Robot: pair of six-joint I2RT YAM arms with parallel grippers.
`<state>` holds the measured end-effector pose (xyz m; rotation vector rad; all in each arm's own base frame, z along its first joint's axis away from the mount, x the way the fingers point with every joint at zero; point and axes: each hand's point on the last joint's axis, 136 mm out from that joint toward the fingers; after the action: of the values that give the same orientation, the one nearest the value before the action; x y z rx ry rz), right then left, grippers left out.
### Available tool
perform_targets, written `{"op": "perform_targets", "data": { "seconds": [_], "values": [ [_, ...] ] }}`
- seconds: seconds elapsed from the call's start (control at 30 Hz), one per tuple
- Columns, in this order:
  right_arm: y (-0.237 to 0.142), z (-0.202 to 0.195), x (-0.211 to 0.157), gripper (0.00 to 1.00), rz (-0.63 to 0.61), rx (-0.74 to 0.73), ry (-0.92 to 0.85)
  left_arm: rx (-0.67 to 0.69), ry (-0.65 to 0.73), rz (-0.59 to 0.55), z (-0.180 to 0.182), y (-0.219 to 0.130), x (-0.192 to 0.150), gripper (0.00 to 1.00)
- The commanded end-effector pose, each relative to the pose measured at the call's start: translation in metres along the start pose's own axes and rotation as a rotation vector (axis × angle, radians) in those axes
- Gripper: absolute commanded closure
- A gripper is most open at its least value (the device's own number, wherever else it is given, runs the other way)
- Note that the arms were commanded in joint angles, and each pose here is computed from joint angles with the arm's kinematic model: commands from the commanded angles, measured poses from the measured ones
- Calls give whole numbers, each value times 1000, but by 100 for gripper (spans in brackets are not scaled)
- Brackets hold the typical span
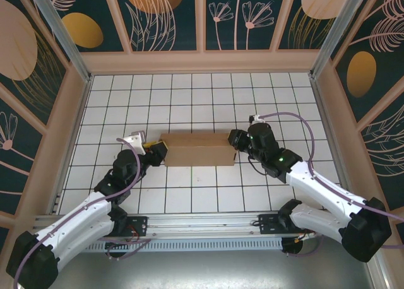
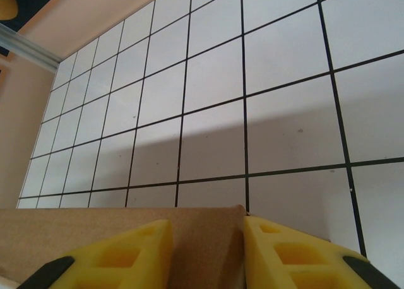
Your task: Fold the paper box
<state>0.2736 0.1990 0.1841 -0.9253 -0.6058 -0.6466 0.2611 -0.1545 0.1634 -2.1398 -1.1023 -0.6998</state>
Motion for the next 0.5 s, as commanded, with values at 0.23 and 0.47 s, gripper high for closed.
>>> {"op": "perform_targets", "data": {
  "seconds": [0.23,0.47],
  "values": [
    [0,-25,-17,65,3,-124,-13,-68,15,25,-22,-21,7,56],
    [0,-27,-17,65,-4,-136,-12,-101,20,-77,-37,-35,35,61]
  ]
}}
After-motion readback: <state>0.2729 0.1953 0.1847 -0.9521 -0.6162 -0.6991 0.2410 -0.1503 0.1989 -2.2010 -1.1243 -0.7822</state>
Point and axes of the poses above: each hand's point on the last joint's axis, 136 mm out from that joint toward the fingers, its own y axis out along the fingers, its own z axis along the line the jaws close on, x = y × z, and after that the axes turned 8 degrees about -y, right-handed
